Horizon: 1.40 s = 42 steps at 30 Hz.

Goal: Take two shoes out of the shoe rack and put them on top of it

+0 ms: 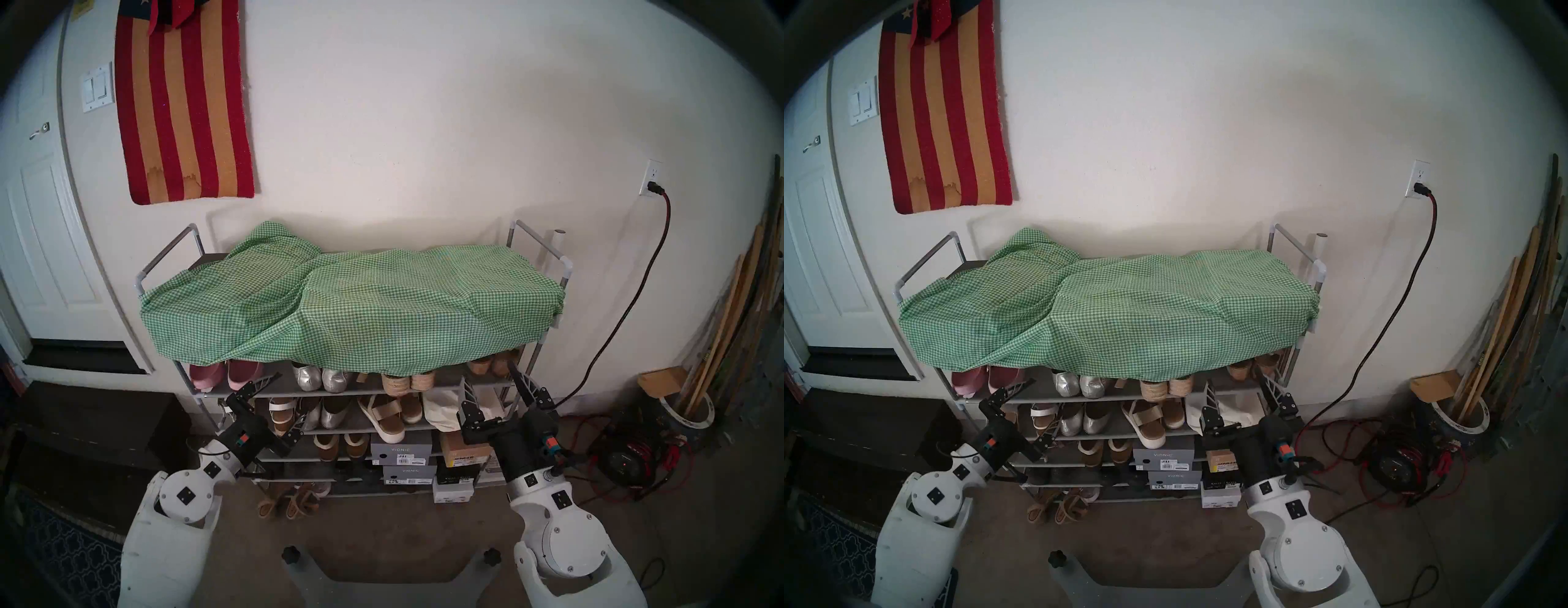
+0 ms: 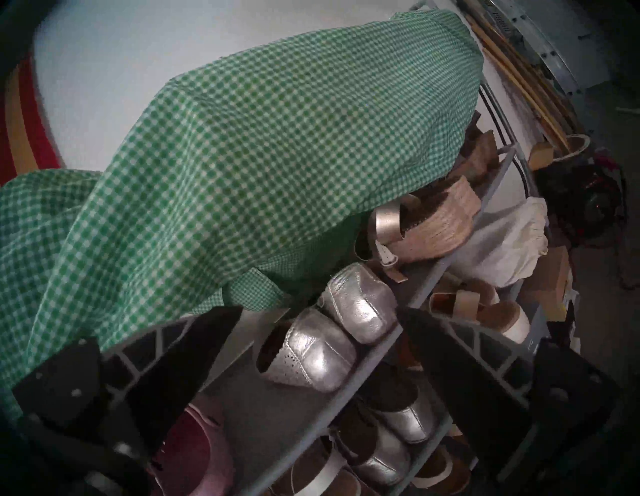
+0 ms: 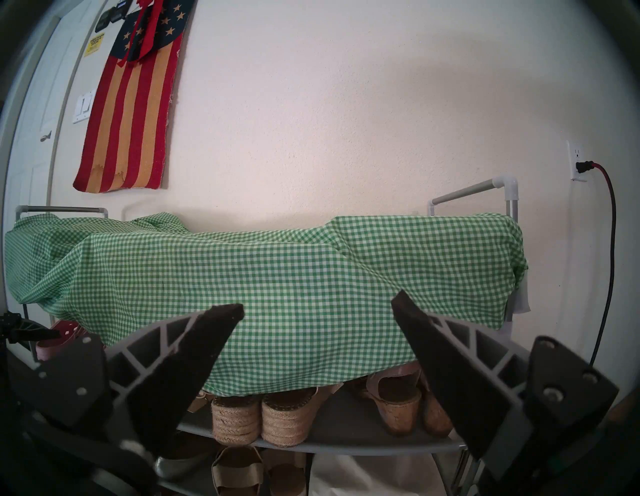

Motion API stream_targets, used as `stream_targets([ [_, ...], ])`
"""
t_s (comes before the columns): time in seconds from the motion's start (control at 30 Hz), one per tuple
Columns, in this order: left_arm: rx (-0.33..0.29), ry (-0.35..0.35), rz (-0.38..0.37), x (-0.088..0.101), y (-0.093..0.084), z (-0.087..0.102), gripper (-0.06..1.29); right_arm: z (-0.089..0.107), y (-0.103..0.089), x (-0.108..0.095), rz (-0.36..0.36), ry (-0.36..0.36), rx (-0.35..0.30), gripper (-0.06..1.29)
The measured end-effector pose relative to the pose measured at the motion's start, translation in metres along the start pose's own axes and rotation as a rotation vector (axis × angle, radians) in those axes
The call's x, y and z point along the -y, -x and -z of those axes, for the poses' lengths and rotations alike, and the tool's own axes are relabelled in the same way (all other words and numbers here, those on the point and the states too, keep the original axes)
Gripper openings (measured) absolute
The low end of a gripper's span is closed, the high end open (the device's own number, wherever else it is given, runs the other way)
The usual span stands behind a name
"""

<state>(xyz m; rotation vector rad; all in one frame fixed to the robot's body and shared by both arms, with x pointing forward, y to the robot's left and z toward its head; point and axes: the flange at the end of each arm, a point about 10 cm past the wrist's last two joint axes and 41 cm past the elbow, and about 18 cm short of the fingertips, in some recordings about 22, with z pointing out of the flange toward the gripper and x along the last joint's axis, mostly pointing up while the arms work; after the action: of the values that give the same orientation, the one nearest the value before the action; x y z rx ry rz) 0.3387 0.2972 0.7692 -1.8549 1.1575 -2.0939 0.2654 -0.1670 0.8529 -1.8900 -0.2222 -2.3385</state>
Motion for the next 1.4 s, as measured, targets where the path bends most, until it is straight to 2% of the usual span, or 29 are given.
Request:
stream_targets([
  [0.33,-0.007,0.166,-0.031,0.037,-0.008,-0.020,1.27,0.000,0.000,0.000,0.000,0.000,0.000,1.23],
  [0.67,0.012,0.341,-0.011,0.065,-0.016,-0.039,1.27,0.000,0.000,0.000,0.000,0.000,0.000,1.23],
  [0.87,0.062,0.472,-0.014,0.067,-0.010,-0.047,1.27,0.000,0.000,0.000,0.000,0.000,0.000,1.23],
  [1.0,0.103,0.516,-0.034,0.064,0.002,-0.052,1.27,0.000,0.000,0.000,0.000,0.000,0.000,1.23],
  [1.17,0.130,0.494,-0.064,0.063,0.018,-0.061,1.27,0.000,0.000,0.000,0.000,0.000,0.000,1.23],
  [1.4,0.139,0.398,-0.090,0.066,0.031,-0.082,1.27,0.000,0.000,0.000,0.000,0.000,0.000,1.23],
])
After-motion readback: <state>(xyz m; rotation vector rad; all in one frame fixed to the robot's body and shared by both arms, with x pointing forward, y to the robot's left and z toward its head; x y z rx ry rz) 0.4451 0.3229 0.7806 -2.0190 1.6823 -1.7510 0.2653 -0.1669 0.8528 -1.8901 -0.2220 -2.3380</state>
